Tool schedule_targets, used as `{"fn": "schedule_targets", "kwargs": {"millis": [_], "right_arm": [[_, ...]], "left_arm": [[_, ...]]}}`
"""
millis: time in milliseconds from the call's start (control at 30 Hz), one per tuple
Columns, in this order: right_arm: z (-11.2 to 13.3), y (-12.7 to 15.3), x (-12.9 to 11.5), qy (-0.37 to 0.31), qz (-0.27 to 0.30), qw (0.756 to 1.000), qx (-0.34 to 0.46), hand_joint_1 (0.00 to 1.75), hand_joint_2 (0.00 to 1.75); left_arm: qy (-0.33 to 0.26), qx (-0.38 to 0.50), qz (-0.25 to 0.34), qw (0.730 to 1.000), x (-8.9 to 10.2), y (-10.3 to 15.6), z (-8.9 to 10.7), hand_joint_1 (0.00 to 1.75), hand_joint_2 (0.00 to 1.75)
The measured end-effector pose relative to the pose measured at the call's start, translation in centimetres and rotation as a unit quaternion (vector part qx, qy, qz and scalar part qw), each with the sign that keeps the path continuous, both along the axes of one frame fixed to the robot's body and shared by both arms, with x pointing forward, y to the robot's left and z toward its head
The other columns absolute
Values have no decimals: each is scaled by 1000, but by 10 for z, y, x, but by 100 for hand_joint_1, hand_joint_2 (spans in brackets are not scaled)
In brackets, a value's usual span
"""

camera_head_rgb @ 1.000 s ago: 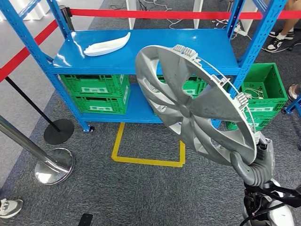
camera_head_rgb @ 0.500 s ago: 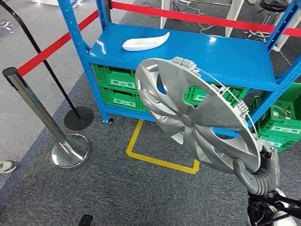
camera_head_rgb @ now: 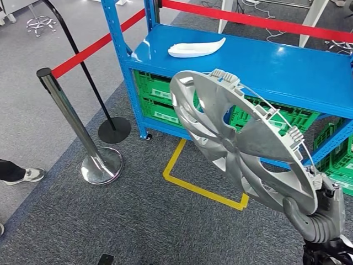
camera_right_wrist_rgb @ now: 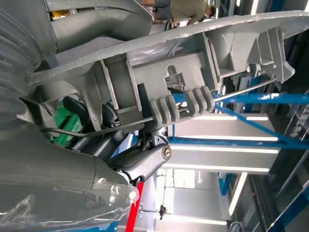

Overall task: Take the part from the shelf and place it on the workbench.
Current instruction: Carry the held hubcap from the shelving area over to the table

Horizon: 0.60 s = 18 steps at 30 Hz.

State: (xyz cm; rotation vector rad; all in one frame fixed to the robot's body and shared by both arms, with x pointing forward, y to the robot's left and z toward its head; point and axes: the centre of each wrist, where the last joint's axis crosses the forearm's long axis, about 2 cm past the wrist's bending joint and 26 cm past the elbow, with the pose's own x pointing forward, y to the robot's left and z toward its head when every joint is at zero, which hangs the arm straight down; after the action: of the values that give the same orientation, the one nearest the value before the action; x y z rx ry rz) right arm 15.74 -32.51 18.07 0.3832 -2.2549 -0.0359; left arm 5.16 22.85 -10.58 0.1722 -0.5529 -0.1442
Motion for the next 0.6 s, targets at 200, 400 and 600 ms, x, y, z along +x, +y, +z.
{"fn": "schedule_targets", "kwargs": {"millis": [200,400,600], "right_arm": [[5,-5,-3,-26,-17,1000,-6,175,175],[6,-14,-4,-37,-23,999,-4,175,175],[6,-16,0,-48,-24,999,-8,175,175]], "left_arm": [[-8,23,11,1000,5,4,0,0,175],[-10,24,17,1000,9,4,1,0,175],[-27,28,11,999,20,-8,5,0,175]]}}
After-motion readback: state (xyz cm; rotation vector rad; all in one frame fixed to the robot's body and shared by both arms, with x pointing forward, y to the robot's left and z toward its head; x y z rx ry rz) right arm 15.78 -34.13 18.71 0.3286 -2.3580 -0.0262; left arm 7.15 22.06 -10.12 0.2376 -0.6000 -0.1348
